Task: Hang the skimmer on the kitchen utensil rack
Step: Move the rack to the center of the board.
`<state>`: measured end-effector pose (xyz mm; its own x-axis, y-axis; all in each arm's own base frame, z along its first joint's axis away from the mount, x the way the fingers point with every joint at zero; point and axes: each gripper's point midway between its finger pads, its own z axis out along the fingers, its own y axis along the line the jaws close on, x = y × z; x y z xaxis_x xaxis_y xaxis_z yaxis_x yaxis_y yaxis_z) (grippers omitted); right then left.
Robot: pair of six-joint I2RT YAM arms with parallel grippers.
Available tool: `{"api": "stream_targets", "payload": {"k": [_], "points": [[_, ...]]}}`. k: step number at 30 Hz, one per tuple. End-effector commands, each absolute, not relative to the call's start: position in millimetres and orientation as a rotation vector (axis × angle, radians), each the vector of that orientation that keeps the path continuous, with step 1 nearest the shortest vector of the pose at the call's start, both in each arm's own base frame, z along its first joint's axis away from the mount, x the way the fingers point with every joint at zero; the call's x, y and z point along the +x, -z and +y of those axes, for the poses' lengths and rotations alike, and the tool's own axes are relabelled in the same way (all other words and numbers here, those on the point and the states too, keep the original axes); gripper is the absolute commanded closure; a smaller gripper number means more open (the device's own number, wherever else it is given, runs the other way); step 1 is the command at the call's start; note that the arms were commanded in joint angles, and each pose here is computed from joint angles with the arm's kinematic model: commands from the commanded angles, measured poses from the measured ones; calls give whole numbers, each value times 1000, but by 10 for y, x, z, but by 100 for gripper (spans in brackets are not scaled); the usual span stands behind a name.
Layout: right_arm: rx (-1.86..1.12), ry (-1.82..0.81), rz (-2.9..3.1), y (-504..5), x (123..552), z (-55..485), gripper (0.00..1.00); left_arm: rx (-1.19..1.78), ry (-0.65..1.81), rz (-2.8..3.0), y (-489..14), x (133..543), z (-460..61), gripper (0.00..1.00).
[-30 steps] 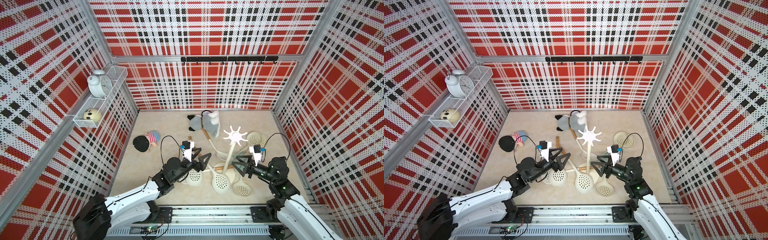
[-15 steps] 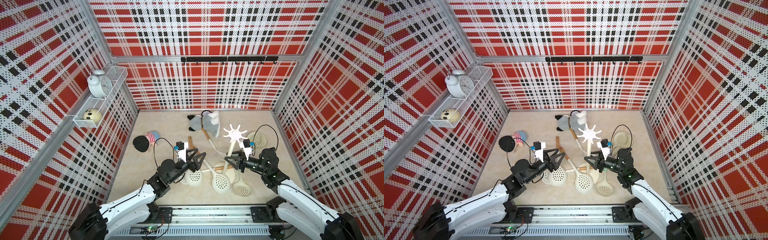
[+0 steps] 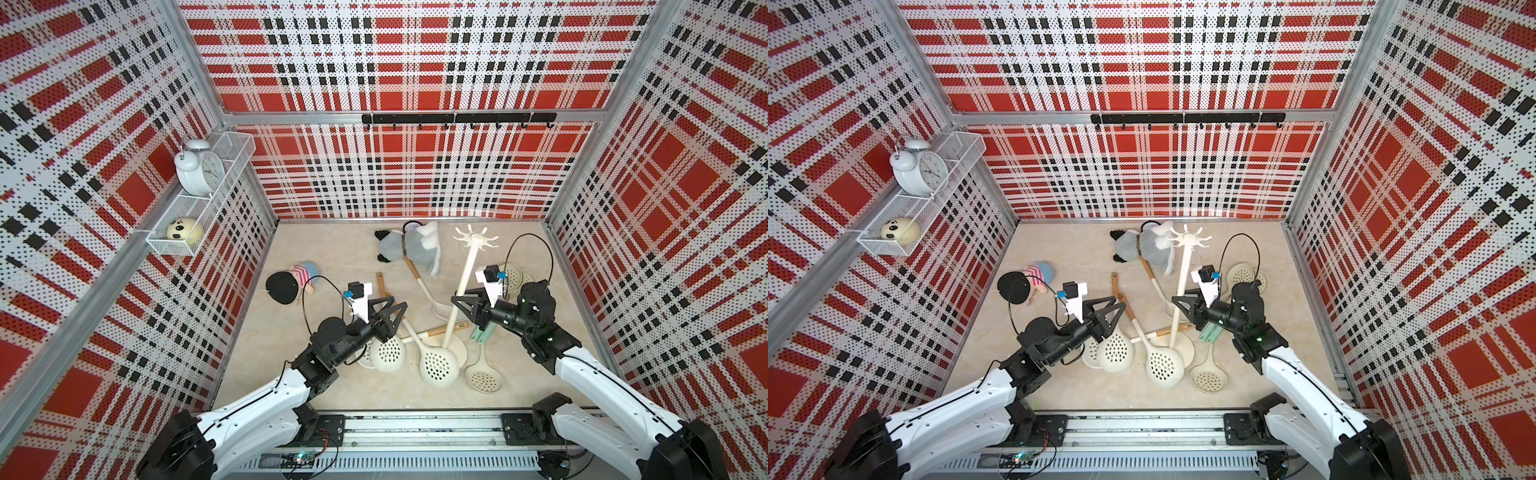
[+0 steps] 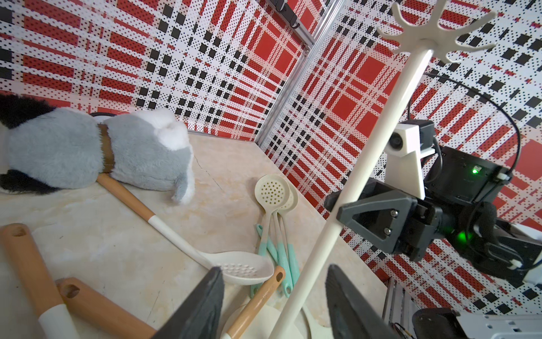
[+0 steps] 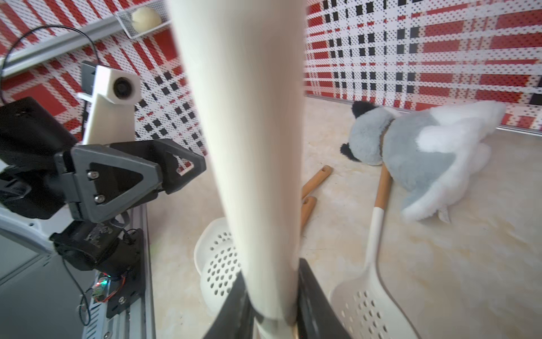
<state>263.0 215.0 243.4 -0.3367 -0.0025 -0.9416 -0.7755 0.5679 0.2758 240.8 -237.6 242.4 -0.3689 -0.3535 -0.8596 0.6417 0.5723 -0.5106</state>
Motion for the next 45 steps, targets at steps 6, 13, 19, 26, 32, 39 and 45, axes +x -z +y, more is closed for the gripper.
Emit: {"api": "stream_targets", "payload": {"k": [6,13,19,26,32,39,45], "points": [[-433,-390,1642,-3361,3044,1524,100,216,1037,1599,-2588,2536,-2288,44],[-264,-148,1623,-3756,3243,1127,100,182,988,1612,-2591,2679,-2239,46],[-152,-2,1568,-4064,3475,935,100,157,962,1628,-2583,2784,-2229,47],[-129,-13,1503,-4208,3979,1110,100,144,924,1651,-2594,2940,-2233,47],[-196,-130,1500,-3951,4611,1446,100,179,884,1687,-2526,3058,-2386,47],[-250,-220,1503,-3666,5239,1597,100,235,817,1765,-2296,3202,-2667,46],[-296,-249,1525,-3400,5449,1739,100,241,833,1784,-2198,3278,-2760,46]]}}
